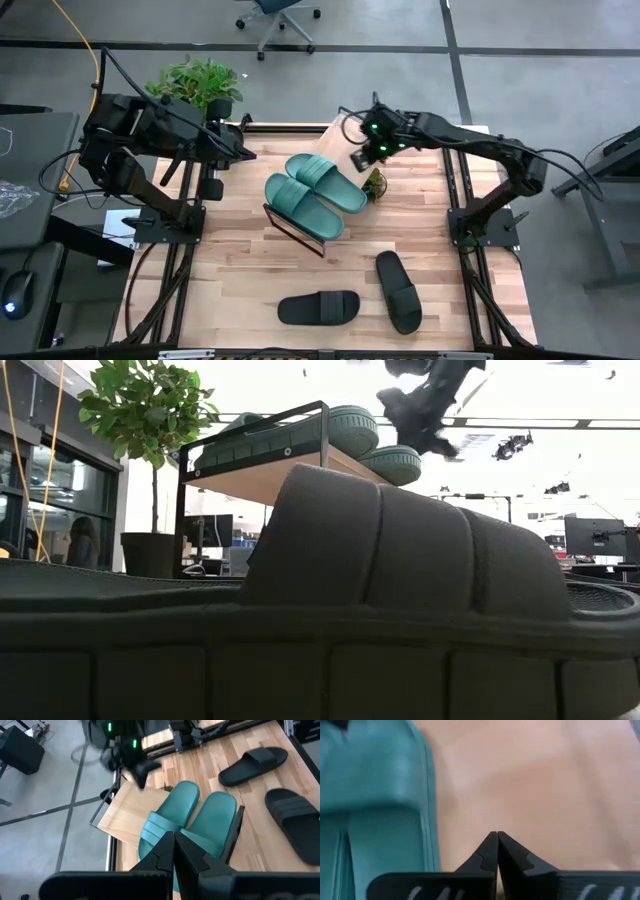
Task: Pick and place slides into the shelf
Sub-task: Put the blue slide on the shelf
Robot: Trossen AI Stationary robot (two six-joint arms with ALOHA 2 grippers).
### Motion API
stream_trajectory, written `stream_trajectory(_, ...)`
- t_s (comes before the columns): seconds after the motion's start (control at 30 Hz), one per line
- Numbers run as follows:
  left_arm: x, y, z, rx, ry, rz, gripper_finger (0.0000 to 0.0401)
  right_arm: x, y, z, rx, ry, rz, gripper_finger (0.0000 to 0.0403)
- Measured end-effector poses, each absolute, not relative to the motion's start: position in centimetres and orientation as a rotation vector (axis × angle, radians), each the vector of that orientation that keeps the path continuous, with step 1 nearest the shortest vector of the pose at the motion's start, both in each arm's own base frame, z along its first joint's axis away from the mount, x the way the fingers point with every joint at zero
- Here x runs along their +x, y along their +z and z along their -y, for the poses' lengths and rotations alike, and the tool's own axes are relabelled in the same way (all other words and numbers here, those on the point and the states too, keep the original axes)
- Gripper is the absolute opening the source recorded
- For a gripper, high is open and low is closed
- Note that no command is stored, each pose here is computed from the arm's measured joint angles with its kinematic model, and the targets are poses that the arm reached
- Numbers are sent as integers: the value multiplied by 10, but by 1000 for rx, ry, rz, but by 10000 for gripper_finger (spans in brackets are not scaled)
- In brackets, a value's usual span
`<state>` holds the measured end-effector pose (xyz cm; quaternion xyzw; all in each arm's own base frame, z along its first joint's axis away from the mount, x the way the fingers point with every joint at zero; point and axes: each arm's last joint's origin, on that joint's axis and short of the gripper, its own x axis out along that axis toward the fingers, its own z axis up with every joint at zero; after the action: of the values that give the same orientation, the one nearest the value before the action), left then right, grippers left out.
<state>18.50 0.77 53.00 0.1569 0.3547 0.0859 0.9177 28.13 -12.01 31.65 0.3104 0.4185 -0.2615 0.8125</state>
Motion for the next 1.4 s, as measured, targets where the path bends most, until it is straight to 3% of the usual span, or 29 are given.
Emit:
stream_trajectory(0.2, 185, 530, -8, 321, 177, -731, 0, 252, 332, 84, 669, -533, -1030, 0)
stream_trajectory(0.6, 185, 530, -8, 336, 172, -732, 0, 283, 307, 37, 663, -449, -1174, 0)
stream_trajectory(0.93, 185, 530, -8, 340, 170, -733, 0, 293, 295, 28, 661, -453, -1229, 0)
stream_trajectory(1.4, 185, 530, -7, 339, 162, -732, 1, 301, 296, 29, 674, -417, -1152, 0)
